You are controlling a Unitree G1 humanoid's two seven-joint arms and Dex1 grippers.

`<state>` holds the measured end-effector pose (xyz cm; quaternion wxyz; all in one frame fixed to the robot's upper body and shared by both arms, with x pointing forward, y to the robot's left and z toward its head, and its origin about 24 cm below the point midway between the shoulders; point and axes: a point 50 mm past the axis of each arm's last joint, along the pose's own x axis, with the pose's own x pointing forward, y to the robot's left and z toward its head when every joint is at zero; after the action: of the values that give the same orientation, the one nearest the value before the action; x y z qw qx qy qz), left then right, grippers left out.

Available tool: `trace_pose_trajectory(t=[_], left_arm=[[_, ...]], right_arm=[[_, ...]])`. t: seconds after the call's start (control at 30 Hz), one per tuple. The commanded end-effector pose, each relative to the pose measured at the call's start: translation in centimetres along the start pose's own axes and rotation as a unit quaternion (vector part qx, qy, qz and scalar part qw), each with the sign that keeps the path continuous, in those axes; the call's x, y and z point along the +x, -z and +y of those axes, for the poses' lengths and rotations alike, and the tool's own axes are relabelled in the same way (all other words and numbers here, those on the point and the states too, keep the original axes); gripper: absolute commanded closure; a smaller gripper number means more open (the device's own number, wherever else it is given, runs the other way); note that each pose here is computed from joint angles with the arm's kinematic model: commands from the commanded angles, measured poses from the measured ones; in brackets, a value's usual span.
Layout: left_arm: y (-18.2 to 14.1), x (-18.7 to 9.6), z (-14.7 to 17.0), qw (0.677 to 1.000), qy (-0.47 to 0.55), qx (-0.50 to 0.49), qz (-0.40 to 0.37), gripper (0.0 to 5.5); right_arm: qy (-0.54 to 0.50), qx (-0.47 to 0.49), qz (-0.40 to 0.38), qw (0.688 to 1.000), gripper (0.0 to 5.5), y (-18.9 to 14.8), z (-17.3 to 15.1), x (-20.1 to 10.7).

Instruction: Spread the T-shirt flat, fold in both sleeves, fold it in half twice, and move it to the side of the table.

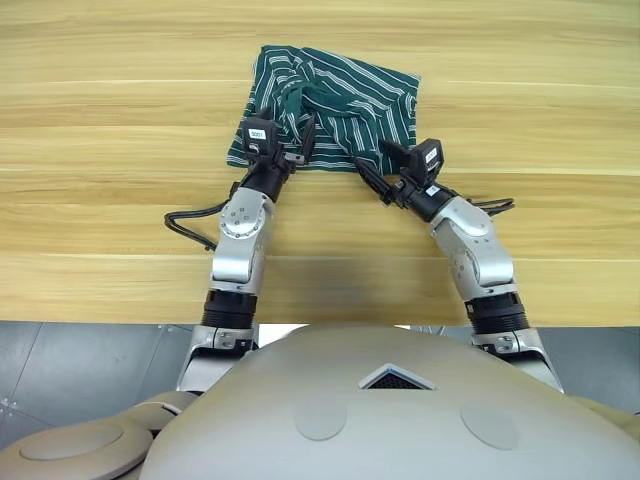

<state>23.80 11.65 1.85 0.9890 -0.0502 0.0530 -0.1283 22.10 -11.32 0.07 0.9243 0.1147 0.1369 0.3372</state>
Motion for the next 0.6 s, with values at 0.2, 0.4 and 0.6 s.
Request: trace_pose_trajectory(t=[0.2,0.4,0.6], left_arm=[[0.6,0.9,0.2,1.0,0.0,0.011,0.01,1.99],[0.7,0.5,0.5,1.0,-0.011,0.014,0.009,3.04],[0.5,0.4,1.2,1.0,-0.02,0.015,0.006,4.09]], right_arm=[[0.013,0.012,-0.017,1.0,3.13,-1.0,-0.3,1.3],[0.02,0.011,-0.021,1.0,4.26,-1.1,-0.5,1.5],[0.017,0.011,-0.016,1.0,5.38,-1.1,-0.6,1.5]])
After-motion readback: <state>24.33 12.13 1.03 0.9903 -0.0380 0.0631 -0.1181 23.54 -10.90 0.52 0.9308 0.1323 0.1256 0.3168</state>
